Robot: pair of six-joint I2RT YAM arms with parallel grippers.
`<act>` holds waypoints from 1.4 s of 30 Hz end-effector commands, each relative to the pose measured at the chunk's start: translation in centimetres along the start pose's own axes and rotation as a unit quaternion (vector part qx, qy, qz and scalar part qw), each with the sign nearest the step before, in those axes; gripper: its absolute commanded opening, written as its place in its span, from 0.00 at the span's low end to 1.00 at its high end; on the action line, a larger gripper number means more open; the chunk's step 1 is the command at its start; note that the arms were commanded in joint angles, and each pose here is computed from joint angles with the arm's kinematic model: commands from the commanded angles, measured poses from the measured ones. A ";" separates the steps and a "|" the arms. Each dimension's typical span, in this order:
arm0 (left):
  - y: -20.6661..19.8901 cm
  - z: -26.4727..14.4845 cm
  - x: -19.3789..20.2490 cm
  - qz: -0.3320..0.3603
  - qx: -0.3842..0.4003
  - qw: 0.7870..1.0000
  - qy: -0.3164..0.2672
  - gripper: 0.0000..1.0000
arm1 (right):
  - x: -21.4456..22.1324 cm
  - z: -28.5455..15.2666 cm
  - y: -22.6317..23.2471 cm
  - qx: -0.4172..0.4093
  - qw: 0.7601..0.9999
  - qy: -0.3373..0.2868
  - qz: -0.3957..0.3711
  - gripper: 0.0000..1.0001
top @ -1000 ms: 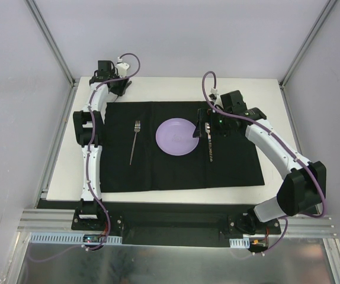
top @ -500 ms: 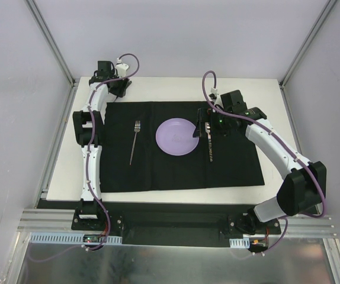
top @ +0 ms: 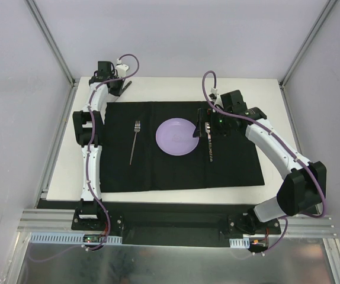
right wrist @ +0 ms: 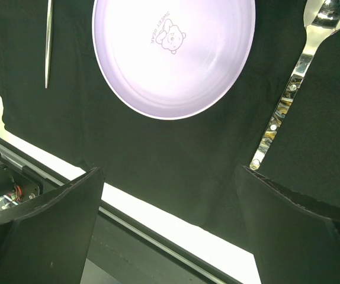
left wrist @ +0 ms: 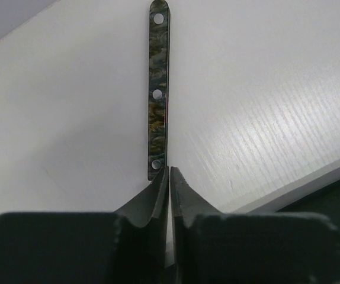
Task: Set the dinner table for one person
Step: Pick up the knife at the center of the board.
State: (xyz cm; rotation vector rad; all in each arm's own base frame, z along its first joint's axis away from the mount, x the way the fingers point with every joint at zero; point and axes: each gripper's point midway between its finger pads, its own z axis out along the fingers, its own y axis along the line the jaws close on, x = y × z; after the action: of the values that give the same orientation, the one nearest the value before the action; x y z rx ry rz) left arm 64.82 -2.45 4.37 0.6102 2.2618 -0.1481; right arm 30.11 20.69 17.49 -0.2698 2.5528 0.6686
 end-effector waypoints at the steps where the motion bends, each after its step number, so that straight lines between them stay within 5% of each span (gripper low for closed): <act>1: -0.4 -1.0 -1.9 0.013 0.001 1.000 -0.015 0.00 | -1.4 -1.6 1.2 -0.011 1.000 -0.025 -0.010 0.96; 9: -0.4 -1.4 -1.7 0.004 -0.005 1.000 -0.011 0.03 | -1.3 -1.4 1.1 -0.012 1.000 -0.024 -0.007 0.96; 14: -0.4 -3.4 -4.6 -0.004 -0.013 0.998 -0.056 0.54 | -1.0 -1.1 1.2 -0.016 1.000 -0.022 -0.002 0.96; 17: 0.0 -3.8 -6.4 -0.020 -0.021 0.995 -0.091 0.64 | -1.1 -0.9 1.3 -0.019 1.000 -0.023 0.001 0.96; 30: 1.6 -1.9 -3.9 -0.080 -0.048 0.993 -0.069 0.71 | -0.9 -0.9 1.2 -0.017 1.000 -0.024 -0.001 0.96; 42: 2.0 -2.0 -4.4 -0.206 -0.037 0.974 -0.088 0.54 | -0.9 -1.0 1.2 -0.018 0.999 -0.033 0.004 0.96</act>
State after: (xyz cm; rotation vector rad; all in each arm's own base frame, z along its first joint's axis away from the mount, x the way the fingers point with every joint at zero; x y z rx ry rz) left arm 65.94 -2.64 5.70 0.2461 2.2420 -0.2414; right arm 30.11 20.93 17.30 -0.2468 2.5505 0.6818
